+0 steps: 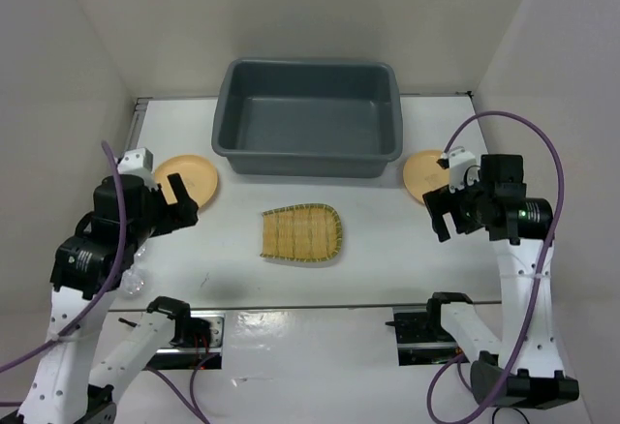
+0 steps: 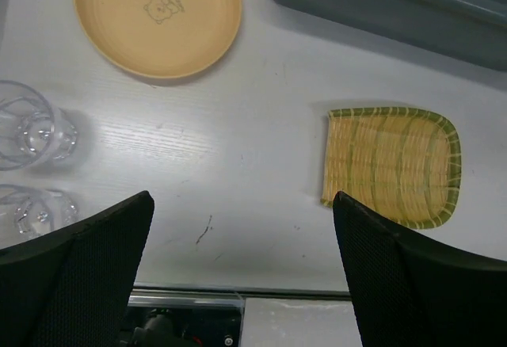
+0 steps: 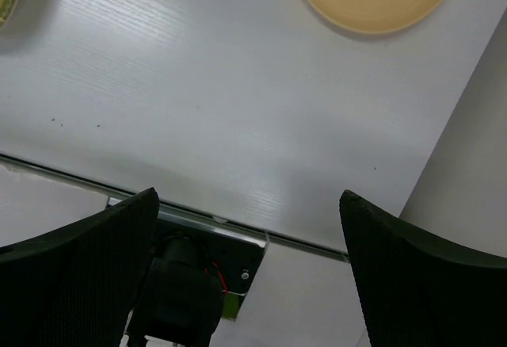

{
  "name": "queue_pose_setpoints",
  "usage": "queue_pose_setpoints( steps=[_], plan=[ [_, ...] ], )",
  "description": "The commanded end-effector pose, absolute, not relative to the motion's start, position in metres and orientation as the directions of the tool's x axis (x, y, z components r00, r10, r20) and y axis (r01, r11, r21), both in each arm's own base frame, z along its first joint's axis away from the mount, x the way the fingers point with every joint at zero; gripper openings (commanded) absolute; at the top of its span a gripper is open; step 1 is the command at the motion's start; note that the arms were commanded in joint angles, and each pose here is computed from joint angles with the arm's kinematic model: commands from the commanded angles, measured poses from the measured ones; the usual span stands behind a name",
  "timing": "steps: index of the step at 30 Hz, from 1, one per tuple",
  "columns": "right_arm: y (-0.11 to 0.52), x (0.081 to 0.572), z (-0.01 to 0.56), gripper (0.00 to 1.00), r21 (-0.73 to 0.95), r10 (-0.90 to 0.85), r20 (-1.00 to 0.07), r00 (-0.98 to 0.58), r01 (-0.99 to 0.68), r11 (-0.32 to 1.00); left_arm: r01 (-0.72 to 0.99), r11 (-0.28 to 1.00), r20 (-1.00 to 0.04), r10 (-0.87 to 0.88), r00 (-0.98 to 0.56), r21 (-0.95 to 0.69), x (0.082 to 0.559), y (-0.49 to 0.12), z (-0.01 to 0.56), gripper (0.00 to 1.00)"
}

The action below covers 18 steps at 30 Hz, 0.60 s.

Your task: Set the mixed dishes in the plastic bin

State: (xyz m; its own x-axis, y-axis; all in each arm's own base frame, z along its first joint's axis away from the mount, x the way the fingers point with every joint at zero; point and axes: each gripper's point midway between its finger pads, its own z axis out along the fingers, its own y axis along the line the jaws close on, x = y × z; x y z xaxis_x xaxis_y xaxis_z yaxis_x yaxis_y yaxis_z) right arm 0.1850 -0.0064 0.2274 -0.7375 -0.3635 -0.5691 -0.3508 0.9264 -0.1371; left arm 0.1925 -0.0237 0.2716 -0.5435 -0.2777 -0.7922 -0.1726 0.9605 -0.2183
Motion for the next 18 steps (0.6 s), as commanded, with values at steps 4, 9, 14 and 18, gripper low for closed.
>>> queue_pose_setpoints(
  steps=[4,9,14,18],
  plan=[
    [-0.003,0.177,0.246,0.99,-0.155,-0.356,-0.607,-0.71,-0.333,0.93,-0.052,0.946,-0.604,-0.247,-0.758,-0.321,0.207,-0.074,0.224,1.0],
    [0.024,0.187,0.242,0.99,-0.081,-0.425,-0.607,-0.671,-0.48,0.873,0.004,0.915,-0.592,-0.257,-0.764,-0.402,0.191,-0.09,0.224,1.0],
    [0.046,0.208,0.242,0.99,-0.03,-0.519,-0.601,-0.608,-0.632,0.775,-0.004,0.845,-0.453,-0.292,-0.842,-0.535,0.178,-0.118,0.206,1.0],
    [0.069,0.239,0.232,0.99,0.014,-0.531,-0.595,-0.603,-0.669,0.743,-0.056,0.788,-0.337,-0.324,-0.884,-0.613,0.18,-0.139,0.172,1.0]
  ],
)
